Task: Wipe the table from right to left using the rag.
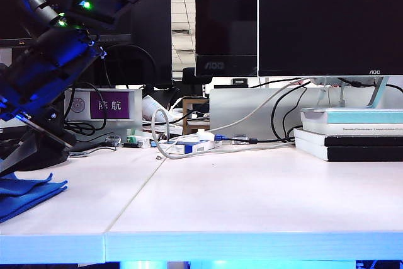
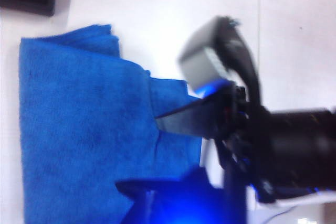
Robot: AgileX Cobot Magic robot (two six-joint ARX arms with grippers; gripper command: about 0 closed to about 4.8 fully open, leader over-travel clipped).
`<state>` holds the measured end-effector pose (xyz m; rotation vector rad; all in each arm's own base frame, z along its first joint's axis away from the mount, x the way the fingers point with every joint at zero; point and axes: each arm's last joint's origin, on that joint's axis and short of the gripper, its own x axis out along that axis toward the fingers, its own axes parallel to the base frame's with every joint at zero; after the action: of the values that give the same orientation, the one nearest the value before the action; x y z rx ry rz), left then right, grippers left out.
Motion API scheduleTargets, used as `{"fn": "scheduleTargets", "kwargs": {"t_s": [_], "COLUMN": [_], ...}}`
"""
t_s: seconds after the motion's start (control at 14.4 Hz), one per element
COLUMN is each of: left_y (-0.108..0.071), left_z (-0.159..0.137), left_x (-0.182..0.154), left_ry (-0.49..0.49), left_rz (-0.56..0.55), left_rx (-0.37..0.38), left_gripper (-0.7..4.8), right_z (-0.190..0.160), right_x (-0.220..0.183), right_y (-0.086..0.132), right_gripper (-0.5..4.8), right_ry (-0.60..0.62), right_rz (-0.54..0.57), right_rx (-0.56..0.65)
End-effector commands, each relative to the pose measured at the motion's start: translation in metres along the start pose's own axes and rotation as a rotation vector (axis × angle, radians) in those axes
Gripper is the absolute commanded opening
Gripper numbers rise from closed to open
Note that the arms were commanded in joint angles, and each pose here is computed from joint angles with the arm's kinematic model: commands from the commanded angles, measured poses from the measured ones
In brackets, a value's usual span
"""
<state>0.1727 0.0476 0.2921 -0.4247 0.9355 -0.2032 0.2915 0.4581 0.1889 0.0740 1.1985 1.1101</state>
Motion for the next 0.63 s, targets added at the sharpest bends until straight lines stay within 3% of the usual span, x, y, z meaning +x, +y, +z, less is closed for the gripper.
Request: {"fn": "scheduleTargets", "kwargs": {"t_s": [0.07,0.21,0.28,0.49,0.63], "left_y": [0.021,0.039,0.054,0.075,0.084], "left_z": [0.003,0.006,0.011,0.014,0.013], "left_x": [0.019,0.030,0.042,0.065,0.078], "left_ry": [0.027,0.059,0.068,0.112,0.160], "left_rz": [-0.077,-0.087,-0.142,-0.185,-0.196], "left_rx": [-0.067,-0.099,-0.145,-0.203,-0.204], "left_gripper": [-0.06,-0.05,-0.06,-0.06,-0.06], "right_z": [0.002,0.001,0.001,0.001,0.001], "right_x": [-0.003,-0.003,-0.003,-0.003,-0.003], "right_y": [0.003,0.003,0.003,0.003,0.003], "right_gripper": [4.79,4.79,4.79,4.79,4.79], "right_ry": [-0.008,-0.008,-0.007,-0.009,-0.009], "right_rz": [0.006,0.009,0.008,0.005,0.005], "right_rx": [-0.012,-0.013,-0.018,-0.021,-0.035]}}
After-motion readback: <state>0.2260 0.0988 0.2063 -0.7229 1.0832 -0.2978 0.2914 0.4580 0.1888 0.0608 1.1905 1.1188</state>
